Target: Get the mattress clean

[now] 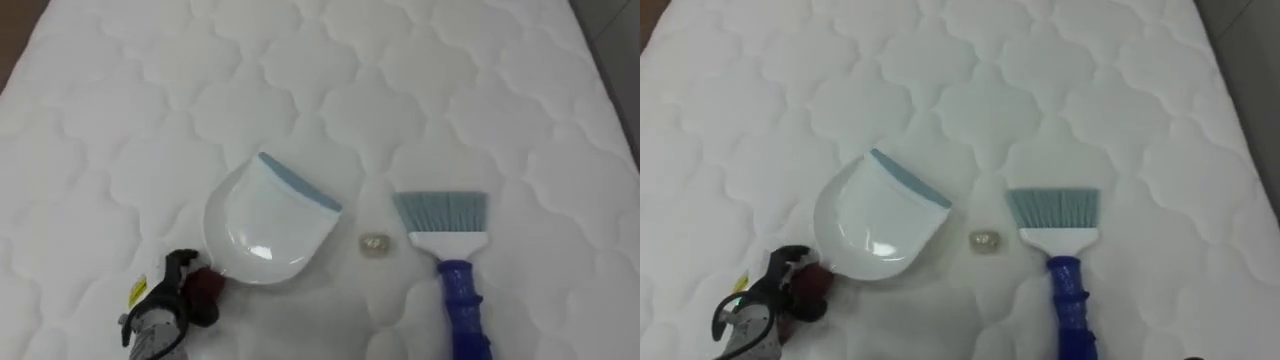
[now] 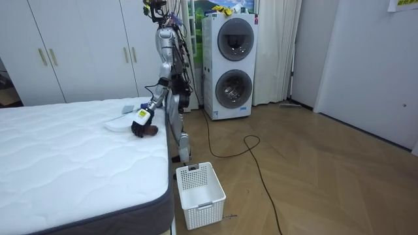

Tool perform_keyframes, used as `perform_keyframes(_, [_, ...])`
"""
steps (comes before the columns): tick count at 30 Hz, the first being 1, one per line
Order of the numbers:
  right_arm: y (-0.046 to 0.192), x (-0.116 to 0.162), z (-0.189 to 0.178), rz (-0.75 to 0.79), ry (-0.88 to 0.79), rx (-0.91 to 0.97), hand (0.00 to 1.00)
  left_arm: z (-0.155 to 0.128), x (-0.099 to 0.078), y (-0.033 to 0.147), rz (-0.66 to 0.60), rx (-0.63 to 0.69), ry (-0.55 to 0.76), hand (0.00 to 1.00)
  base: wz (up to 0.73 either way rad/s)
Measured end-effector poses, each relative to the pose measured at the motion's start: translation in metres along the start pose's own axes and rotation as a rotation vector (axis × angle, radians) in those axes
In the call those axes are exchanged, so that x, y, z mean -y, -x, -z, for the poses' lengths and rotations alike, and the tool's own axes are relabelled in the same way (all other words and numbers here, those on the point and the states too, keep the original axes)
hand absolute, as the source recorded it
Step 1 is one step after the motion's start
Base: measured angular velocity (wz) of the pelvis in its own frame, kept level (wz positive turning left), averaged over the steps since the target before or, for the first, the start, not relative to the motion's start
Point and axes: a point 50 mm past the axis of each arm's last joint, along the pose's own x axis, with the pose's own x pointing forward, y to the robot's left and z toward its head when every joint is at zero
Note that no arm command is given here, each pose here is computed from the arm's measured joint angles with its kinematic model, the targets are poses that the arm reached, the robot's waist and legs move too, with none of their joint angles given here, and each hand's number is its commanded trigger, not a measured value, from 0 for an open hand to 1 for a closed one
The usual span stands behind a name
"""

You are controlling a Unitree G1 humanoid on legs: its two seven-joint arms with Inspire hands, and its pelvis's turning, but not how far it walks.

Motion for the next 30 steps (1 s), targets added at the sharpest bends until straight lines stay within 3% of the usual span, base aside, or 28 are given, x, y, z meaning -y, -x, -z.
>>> perform_keyframes(13, [-0.001, -0.008, -0.011, -0.013, -0.004, 0.014, 0.00, 0.012, -0.001, 0.001, 0.000, -0.078, 0.002, 1.00, -0.04])
perform_keyframes(30, [-0.001, -0.008, -0.012, -0.014, -0.051, 0.010, 0.00, 0.005, -0.009, -0.003, -0.048, -0.045, -0.015, 1.00, 0.02])
